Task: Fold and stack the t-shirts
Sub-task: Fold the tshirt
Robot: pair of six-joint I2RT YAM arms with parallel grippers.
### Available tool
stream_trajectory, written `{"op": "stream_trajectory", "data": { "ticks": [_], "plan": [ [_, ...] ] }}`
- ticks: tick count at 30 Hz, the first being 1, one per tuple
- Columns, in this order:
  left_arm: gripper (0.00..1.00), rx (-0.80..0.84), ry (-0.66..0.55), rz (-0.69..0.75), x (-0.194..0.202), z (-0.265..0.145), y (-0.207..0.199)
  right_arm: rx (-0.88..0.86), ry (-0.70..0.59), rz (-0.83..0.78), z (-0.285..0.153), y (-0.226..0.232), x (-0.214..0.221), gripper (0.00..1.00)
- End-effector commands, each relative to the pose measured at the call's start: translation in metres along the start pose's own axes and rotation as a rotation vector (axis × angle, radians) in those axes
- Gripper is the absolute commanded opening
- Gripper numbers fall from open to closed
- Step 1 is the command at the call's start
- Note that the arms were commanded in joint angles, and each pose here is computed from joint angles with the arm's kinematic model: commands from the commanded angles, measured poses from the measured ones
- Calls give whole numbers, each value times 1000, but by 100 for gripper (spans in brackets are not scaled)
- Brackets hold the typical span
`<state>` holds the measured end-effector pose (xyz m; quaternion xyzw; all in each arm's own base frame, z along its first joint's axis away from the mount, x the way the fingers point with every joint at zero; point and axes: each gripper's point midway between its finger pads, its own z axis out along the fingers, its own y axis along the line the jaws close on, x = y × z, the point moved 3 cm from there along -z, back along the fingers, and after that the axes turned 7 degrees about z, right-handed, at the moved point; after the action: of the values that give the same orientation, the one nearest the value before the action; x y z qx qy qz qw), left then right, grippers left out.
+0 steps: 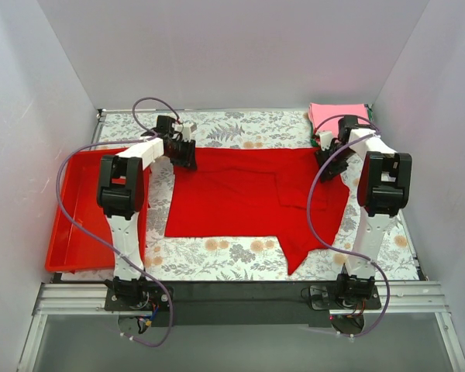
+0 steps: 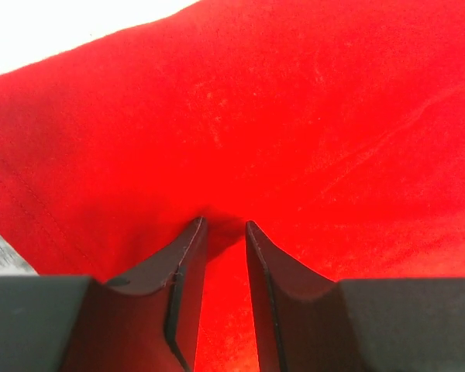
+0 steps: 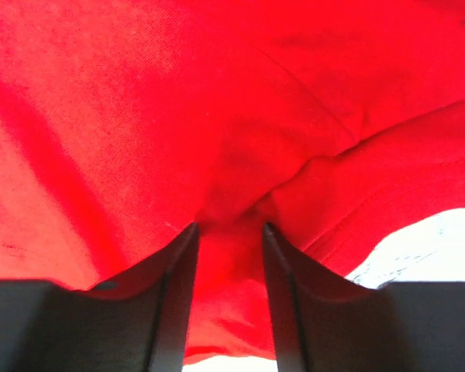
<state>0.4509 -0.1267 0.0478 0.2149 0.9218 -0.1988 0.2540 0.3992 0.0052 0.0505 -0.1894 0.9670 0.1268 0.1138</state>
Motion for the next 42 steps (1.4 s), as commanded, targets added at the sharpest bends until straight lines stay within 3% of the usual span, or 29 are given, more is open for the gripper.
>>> {"op": "stream_trajectory", "data": {
  "ticks": [1,8,9,11,12,14,16,17,18,20,25,28,33,36,42],
  "plan": [
    [27,-35,3,16,-10,-7,11,28,-80,-44,-4,-10,-24,47],
    [38,127,-89,131,-34,-83,-44,-45,-154,-225,-91,37,-8,53],
    [39,256,-104,191,-24,-92,-65,-88,-128,-240,-90,48,10,52],
    [40,357,-190,288,-20,-126,-101,-112,-121,-303,-110,67,35,51],
    [40,453,-172,312,6,-124,-127,-124,-113,-311,-117,76,49,49],
    [40,492,-258,485,14,-142,-166,-214,3,-297,-106,92,93,44],
    [41,561,-217,626,53,-130,-215,-282,95,-266,-96,106,130,41],
    [41,554,-293,724,48,-135,-234,-301,132,-260,-94,109,143,41],
    [42,614,-285,827,66,-131,-271,-288,168,-253,-91,108,154,41],
    [43,577,-346,951,75,-118,-296,-303,226,-227,-83,110,173,43],
    [44,661,-382,1214,109,-76,-377,-281,214,-173,-75,107,170,46],
    [44,694,-505,1358,119,-61,-415,-277,214,-135,-66,103,165,45],
    [45,779,-595,1571,146,-48,-450,-316,245,-78,-45,98,159,43],
    [45,823,-631,1625,152,-41,-463,-322,250,-52,-37,95,156,43],
    [46,856,-558,1657,169,-10,-465,-319,239,-56,-36,92,149,43]
  ]
}}
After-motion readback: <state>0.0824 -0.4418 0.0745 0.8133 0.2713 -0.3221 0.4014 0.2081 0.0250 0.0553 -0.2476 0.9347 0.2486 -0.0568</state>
